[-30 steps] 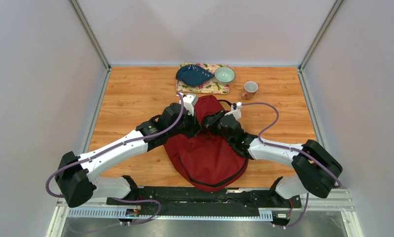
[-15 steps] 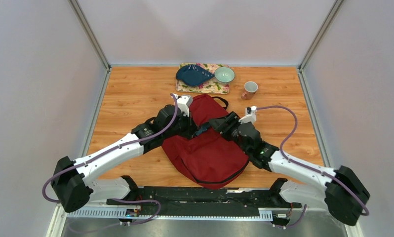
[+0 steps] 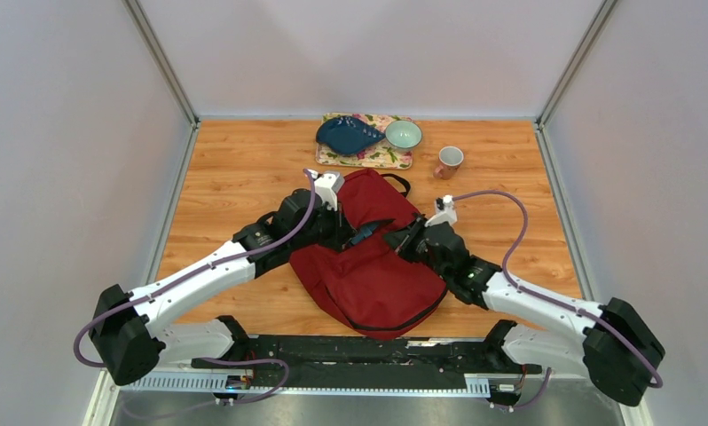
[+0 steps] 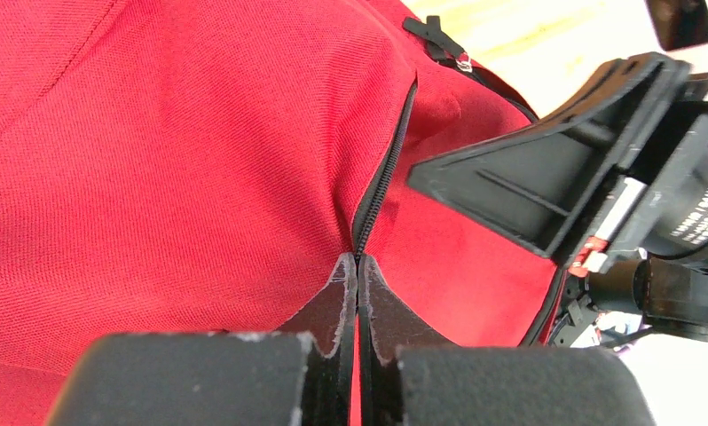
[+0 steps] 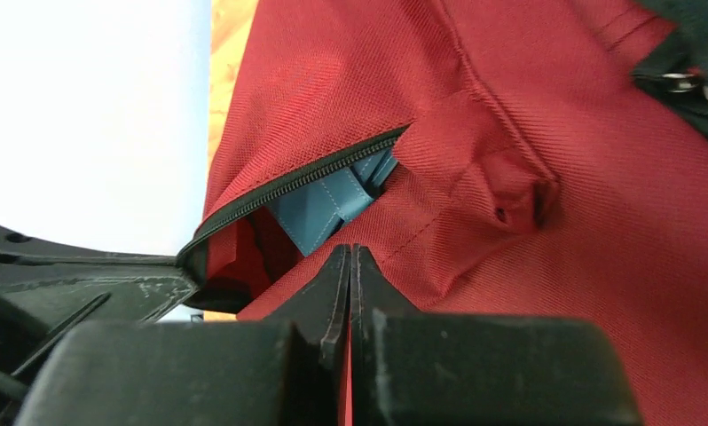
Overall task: Pack the student bag
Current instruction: Place the personal item in the student bag.
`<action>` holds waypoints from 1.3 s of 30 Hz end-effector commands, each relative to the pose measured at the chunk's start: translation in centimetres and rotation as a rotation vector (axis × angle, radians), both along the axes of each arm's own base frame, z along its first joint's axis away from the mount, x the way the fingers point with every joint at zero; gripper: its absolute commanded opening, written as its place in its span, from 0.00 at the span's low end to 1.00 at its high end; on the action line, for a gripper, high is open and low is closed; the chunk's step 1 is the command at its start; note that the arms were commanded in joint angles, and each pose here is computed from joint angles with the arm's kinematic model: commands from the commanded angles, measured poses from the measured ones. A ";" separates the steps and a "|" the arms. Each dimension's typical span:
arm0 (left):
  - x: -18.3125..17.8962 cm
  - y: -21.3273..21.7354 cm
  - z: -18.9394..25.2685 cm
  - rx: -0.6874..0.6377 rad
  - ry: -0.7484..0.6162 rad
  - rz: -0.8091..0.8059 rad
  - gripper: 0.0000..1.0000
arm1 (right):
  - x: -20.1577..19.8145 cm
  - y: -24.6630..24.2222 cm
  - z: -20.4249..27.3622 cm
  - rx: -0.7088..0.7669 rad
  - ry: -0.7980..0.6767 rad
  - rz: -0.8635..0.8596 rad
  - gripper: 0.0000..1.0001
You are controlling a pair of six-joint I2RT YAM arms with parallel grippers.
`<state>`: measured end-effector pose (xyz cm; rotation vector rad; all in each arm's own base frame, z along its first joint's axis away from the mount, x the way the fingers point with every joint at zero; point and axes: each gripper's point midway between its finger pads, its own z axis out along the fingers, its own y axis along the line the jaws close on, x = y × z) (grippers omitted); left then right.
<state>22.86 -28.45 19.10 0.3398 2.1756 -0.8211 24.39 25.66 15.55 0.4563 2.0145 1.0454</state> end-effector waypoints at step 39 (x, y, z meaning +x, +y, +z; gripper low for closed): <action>-0.8 -1.3 0.2 -0.060 0.044 -0.053 0.00 | 4.1 6.8 -1.0 -0.019 0.030 0.108 0.00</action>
